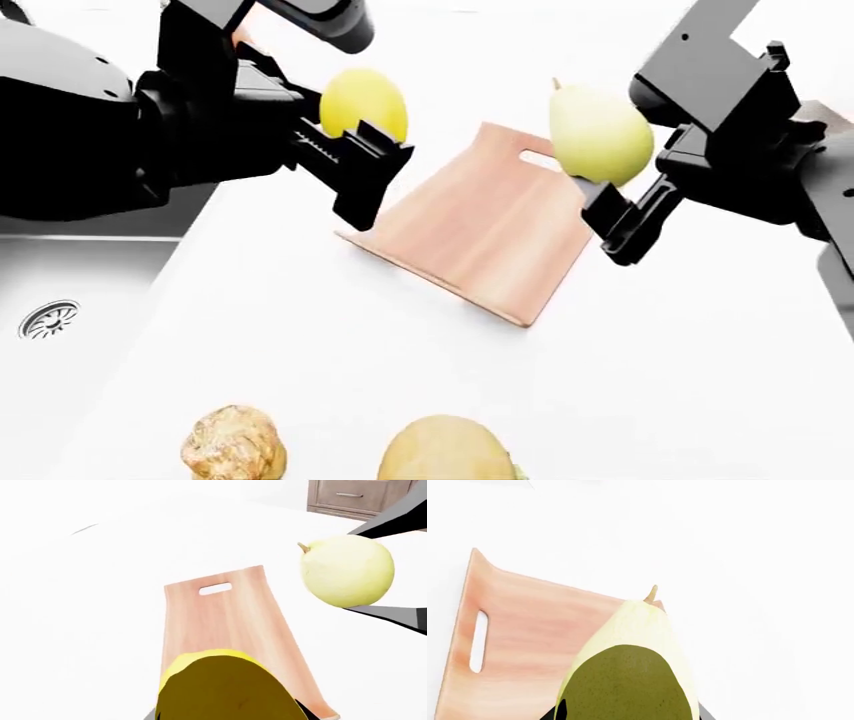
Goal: Pick up the fruits and vegetables and place them in the sink. Turn on the sink faucet to wash them. Then turn the sink off and put them in the tray.
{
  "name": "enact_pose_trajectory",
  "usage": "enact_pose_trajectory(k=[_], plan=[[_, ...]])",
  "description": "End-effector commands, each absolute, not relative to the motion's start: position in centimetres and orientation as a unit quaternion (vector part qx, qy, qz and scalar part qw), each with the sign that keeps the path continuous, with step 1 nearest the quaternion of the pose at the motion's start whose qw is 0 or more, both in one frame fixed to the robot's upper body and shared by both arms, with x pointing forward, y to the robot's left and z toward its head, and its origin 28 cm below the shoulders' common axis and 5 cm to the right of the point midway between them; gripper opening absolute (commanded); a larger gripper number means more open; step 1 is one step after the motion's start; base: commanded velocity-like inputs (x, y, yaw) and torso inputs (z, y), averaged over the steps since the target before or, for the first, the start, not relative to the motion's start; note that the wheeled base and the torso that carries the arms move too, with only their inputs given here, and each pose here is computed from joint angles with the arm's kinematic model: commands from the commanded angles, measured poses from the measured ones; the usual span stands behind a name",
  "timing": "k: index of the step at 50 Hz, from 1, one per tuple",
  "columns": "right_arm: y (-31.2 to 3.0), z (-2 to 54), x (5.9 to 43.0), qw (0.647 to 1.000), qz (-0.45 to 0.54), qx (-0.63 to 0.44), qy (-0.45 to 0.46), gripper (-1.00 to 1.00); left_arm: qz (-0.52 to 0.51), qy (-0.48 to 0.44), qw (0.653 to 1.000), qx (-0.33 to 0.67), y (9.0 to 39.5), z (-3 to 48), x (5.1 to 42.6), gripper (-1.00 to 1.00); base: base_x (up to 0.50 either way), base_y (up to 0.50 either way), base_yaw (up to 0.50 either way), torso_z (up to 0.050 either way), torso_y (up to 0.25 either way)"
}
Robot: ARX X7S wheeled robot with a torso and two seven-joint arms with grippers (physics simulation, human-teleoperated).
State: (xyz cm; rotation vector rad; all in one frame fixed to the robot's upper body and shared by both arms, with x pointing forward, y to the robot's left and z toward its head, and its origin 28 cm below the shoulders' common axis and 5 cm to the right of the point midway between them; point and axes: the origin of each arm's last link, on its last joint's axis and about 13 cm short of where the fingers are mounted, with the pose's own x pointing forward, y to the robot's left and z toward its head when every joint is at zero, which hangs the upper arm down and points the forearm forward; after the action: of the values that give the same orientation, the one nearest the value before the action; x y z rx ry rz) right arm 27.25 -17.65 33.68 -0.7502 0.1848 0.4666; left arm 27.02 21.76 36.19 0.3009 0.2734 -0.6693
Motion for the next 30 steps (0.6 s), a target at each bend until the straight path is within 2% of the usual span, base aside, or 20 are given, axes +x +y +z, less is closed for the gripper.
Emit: enact_pose_trajectory(k=[1, 4, 12, 30], plan=[[-17.4, 34.0, 27.6, 0.897, 0.225, -0.370, 0.093, -1.00, -0.326, 0.135, 0.924, 0.148, 21.5, 36.3, 27.1, -1.00, 0.36, -0.12, 0.00, 0.000, 0.000], [-17.4, 34.1, 27.7, 0.897, 0.225, -0.369, 0.093, -1.00, -0.328, 0.136, 0.923, 0.149, 21.4, 36.3, 27.2, -1.00, 0.28, -0.07, 0.00, 0.000, 0.000], [-16.9, 34.7, 28.6, 0.896, 0.225, -0.370, 0.093, -1.00, -0.332, 0.137, 0.921, 0.151, 21.1, 36.1, 27.3, -1.00, 0.00, 0.00, 0.00, 0.000, 0.001], [-14.6, 35.1, 36.0, 0.882, 0.207, -0.379, 0.189, -1.00, -0.340, 0.133, 0.918, 0.154, 20.7, 36.2, 27.1, -1.00, 0.00, 0.00, 0.00, 0.000, 0.000]])
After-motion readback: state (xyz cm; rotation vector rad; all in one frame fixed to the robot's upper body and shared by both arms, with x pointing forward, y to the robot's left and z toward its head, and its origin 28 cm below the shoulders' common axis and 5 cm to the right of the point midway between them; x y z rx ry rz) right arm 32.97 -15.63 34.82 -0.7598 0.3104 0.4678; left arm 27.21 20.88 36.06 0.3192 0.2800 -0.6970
